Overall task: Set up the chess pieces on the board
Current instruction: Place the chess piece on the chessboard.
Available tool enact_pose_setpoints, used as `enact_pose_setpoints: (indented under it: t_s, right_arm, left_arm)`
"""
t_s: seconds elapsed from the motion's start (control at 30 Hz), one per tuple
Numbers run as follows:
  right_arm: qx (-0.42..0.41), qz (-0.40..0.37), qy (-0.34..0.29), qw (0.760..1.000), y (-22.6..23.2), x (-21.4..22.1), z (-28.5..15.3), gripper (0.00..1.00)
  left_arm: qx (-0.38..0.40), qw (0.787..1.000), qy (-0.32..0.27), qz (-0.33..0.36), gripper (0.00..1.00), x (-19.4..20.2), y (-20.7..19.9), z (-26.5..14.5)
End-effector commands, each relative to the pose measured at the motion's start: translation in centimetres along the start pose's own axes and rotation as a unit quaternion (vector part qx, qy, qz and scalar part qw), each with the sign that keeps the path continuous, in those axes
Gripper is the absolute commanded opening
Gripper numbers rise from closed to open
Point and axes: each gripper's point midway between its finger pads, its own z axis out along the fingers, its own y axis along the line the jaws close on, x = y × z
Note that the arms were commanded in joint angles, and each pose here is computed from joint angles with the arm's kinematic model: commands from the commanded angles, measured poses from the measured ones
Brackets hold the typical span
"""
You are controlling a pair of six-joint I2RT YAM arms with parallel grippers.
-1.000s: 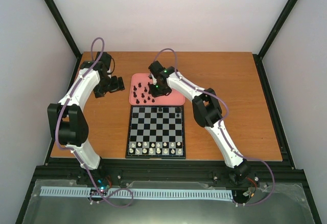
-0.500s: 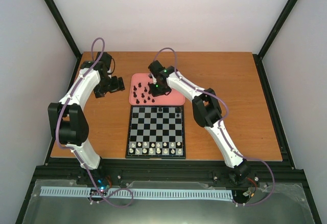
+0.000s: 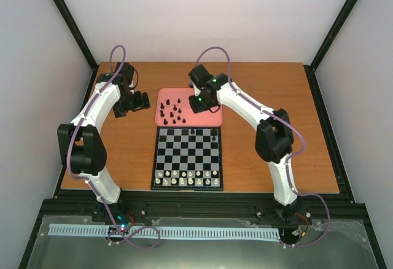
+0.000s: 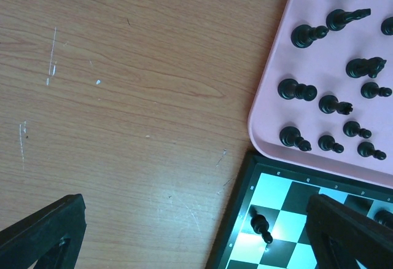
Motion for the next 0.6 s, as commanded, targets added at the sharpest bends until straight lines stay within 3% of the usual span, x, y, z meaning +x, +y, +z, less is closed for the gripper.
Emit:
enact_pose_setpoints:
  t_s: [0.0,0.27,0.57]
  right_arm:
    - [0.015,0.004,0.034,0.999,-0.5,4.6,-1.1,0.04]
    - [-0.003,-0.001,0.079,0.997,1.9,11.2,-2.0,0.04]
    - [0.01,0.017,0.101,0.995,1.2,12.9,0.3,0.04]
  left_arm:
    - [0.023,0.999,-0.027,-0.007,1.0,-0.7,-0.8,-1.9]
    - [0.03,0.999,-0.027,-0.008,1.0,-0.3,-0.8,-2.0]
    - [0.031,0.999,-0.026,-0.008,1.0,-0.2,-0.8,-2.1]
